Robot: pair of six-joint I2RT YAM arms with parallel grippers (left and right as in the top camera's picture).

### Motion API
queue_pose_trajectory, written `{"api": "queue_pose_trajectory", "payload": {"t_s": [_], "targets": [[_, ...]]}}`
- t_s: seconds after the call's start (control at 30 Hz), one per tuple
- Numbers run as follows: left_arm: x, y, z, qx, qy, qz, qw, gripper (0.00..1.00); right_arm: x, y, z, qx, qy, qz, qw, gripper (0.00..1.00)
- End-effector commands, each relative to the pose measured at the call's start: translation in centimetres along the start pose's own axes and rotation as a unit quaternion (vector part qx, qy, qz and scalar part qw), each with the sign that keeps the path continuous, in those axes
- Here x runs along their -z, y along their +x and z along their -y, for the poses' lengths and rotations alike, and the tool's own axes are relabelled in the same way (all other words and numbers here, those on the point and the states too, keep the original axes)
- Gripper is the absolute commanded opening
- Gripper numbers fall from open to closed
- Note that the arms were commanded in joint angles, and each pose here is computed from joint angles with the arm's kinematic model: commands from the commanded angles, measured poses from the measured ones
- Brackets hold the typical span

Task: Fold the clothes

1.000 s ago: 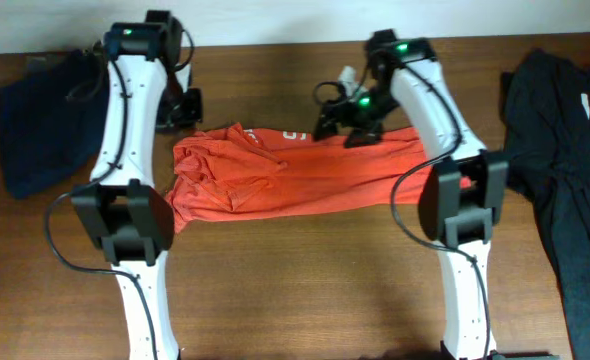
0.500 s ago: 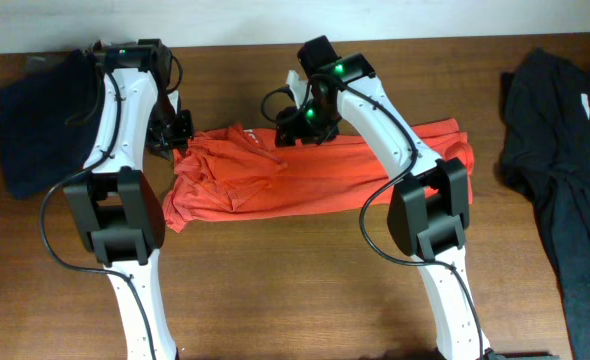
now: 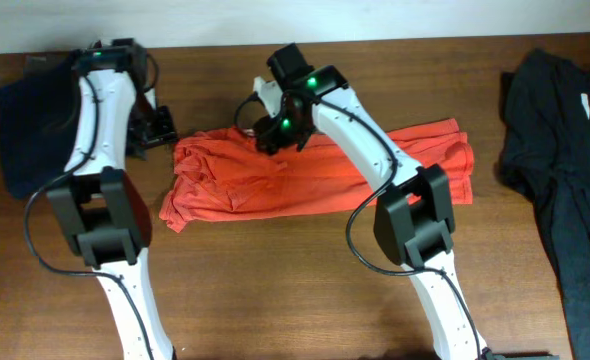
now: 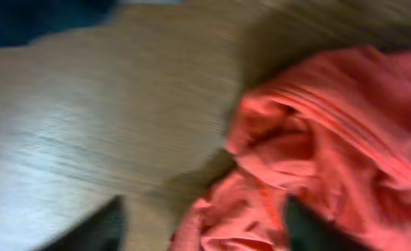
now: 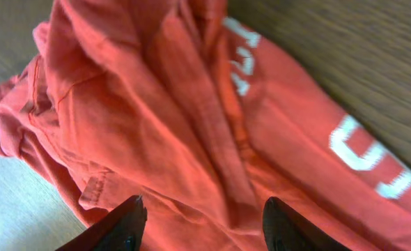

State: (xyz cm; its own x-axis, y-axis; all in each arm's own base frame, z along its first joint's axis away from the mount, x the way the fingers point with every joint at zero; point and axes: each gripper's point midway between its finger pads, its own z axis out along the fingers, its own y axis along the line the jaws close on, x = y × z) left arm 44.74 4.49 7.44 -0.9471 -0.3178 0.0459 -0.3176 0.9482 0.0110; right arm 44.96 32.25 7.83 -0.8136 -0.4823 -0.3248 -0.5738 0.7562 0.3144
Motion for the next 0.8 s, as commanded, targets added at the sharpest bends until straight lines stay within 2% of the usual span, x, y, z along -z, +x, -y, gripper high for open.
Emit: {"api": "queue_pose_trajectory", "payload": {"t_s": [0.0, 0.3, 0.77], "targets": [[0.6, -0.4, -2.3, 0.061, 0.005, 0.007, 0.998, 0.99, -2.0, 0.8, -0.7, 0.025, 0.012, -0.019, 0.999, 0.6], [0.6, -0.9, -6.4, 0.117, 0.006, 0.004, 0.993, 0.99, -4.2, 1.3, -0.6, 0.037, 0.039, -0.031, 0.998, 0.6], [0.6, -0.9, -6.7, 0.121, 0.006, 0.004, 0.993, 0.99, -5.3, 0.8, -0.3, 0.046, 0.038, -0.02, 0.998, 0.58]]}}
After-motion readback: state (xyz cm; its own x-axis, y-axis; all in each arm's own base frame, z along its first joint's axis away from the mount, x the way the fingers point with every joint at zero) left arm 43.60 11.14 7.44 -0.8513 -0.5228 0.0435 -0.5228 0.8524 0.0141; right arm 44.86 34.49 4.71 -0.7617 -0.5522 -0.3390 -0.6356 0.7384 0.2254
